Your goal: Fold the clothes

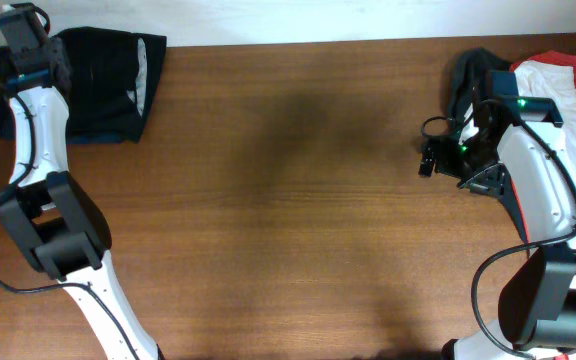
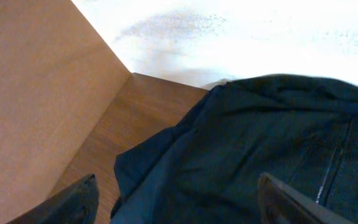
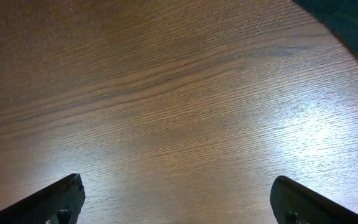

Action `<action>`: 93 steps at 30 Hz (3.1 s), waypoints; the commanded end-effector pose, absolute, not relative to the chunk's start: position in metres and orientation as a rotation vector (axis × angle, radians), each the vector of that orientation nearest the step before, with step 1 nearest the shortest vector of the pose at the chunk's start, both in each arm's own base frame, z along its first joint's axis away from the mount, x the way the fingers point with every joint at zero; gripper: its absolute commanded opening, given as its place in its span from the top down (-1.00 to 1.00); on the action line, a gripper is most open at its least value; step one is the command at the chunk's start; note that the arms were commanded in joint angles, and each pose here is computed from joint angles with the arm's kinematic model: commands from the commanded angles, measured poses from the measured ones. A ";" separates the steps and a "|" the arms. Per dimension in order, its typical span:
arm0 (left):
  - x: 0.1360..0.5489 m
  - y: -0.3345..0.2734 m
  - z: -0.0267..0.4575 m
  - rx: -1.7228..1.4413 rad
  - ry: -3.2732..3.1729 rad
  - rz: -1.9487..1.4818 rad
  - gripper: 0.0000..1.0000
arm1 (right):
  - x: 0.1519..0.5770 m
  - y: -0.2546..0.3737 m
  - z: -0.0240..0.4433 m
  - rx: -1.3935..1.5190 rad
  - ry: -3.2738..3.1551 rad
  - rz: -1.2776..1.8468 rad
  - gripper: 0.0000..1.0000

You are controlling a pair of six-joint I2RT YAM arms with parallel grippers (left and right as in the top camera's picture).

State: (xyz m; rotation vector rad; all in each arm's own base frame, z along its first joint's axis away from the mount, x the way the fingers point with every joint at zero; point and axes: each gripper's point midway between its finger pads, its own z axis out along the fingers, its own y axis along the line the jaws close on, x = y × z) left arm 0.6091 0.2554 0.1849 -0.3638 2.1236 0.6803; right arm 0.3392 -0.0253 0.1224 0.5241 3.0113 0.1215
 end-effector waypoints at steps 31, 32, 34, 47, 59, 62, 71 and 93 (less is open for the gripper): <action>0.542 0.170 0.144 -0.383 2.562 0.220 -0.43 | 0.343 -0.030 0.132 0.536 2.973 0.100 -0.98; 0.538 0.164 0.130 -0.377 2.607 0.174 -0.08 | 0.343 -0.030 0.132 0.536 2.973 0.100 -0.98; 0.524 0.150 0.088 -0.394 2.730 0.080 0.38 | 0.343 -0.030 0.132 0.536 2.973 0.100 -0.97; 0.507 0.147 0.116 -0.536 2.722 0.050 0.10 | 0.343 -0.030 0.132 0.536 2.973 0.100 -0.97; 0.432 0.234 0.104 -0.987 2.716 0.008 0.99 | 0.343 -0.030 0.132 0.536 2.973 0.100 -0.97; 0.429 0.223 0.067 -1.051 2.724 -0.056 0.99 | 0.343 -0.030 0.132 0.536 2.973 0.100 -0.97; 0.452 0.211 0.027 -1.062 2.607 -0.207 0.99 | 0.343 -0.030 0.132 0.536 2.973 0.100 -0.97; 0.497 0.123 -0.022 -0.999 2.665 -0.388 0.07 | 0.343 -0.030 0.132 0.536 2.973 0.100 -0.97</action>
